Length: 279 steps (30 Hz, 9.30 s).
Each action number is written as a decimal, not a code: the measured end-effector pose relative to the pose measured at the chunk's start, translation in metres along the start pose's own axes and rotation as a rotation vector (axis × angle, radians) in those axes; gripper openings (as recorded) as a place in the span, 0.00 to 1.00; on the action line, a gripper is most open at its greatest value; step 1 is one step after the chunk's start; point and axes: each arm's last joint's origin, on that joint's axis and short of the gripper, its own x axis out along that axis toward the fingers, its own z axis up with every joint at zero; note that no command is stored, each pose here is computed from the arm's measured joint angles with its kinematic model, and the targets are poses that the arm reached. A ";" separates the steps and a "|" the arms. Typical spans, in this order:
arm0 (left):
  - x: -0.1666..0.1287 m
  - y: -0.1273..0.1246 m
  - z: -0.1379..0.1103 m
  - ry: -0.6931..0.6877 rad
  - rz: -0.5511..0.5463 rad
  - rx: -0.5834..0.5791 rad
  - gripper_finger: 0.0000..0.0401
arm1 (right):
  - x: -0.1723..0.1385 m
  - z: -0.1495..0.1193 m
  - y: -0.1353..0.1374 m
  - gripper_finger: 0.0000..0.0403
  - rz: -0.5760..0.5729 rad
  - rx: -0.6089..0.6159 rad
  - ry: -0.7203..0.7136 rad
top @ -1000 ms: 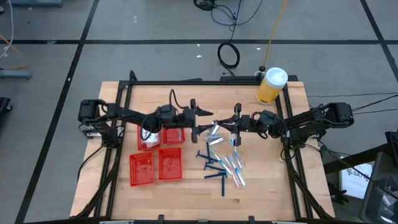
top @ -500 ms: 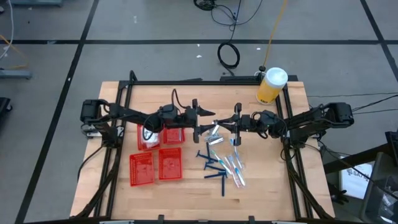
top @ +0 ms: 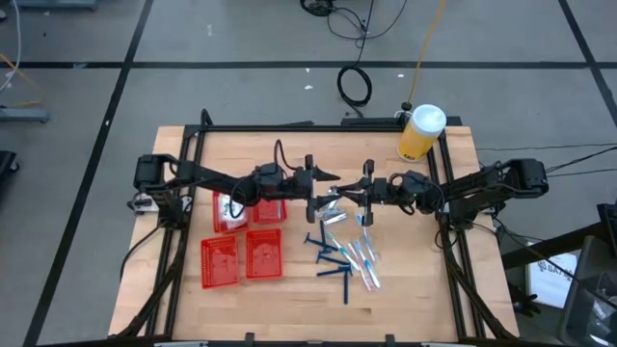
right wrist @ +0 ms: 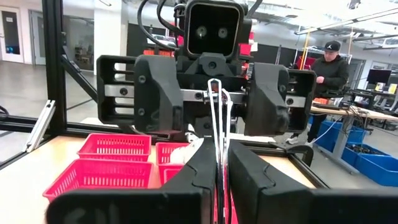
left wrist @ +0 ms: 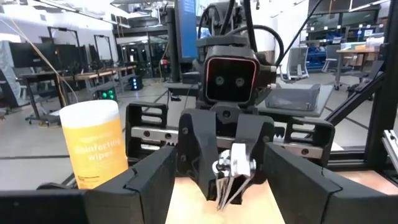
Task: Pick & Place Travel size toiletries
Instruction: Put the silver nail cutter into the top right red basket
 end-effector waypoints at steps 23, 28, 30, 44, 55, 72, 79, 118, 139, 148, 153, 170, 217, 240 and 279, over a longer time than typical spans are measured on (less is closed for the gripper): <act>-0.012 0.005 0.011 0.166 0.136 0.028 0.09 | -0.003 -0.018 -0.009 0.25 -0.078 0.034 0.193; -0.037 0.007 0.034 0.348 0.248 -0.008 0.08 | -0.005 -0.024 -0.017 0.41 -0.112 0.062 0.251; -0.051 0.008 0.038 0.458 0.300 -0.087 0.08 | -0.006 -0.024 -0.021 0.46 -0.131 0.062 0.249; -0.115 -0.003 0.007 1.038 0.713 -0.585 0.09 | -0.008 -0.029 -0.027 0.49 -0.146 0.065 0.291; -0.108 -0.005 -0.016 1.132 0.719 -0.615 0.15 | -0.008 -0.029 -0.027 0.49 -0.149 0.090 0.292; -0.110 -0.003 -0.017 1.179 0.701 -0.557 0.66 | -0.011 -0.040 -0.026 0.49 -0.136 0.097 0.414; -0.106 0.010 0.007 0.999 0.613 -0.493 0.71 | -0.009 -0.048 -0.020 0.49 -0.026 0.131 0.668; -0.078 0.035 0.049 0.541 0.455 -0.176 0.67 | 0.002 -0.091 0.030 0.49 0.242 0.137 0.873; -0.079 0.035 0.048 0.559 0.455 -0.178 0.67 | 0.008 -0.109 0.036 0.42 0.212 0.099 0.864; -0.080 0.034 0.046 0.574 0.456 -0.180 0.67 | 0.008 -0.114 0.036 0.19 0.219 0.075 0.875; -0.080 0.034 0.046 0.579 0.457 -0.182 0.67 | 0.008 -0.114 0.036 0.12 0.227 0.050 0.873; -0.080 0.034 0.046 0.581 0.456 -0.180 0.67 | 0.009 -0.030 0.000 0.12 0.083 -0.075 0.540; -0.037 0.014 -0.001 -0.013 0.062 -0.103 0.67 | -0.015 -0.011 -0.022 0.12 0.074 0.093 -0.171; 0.000 -0.009 0.010 -0.076 0.006 0.018 0.67 | -0.011 -0.013 -0.018 0.12 0.096 0.073 -0.142; -0.019 0.004 0.030 0.160 0.161 0.012 0.07 | -0.002 -0.025 -0.019 0.56 -0.013 0.137 0.034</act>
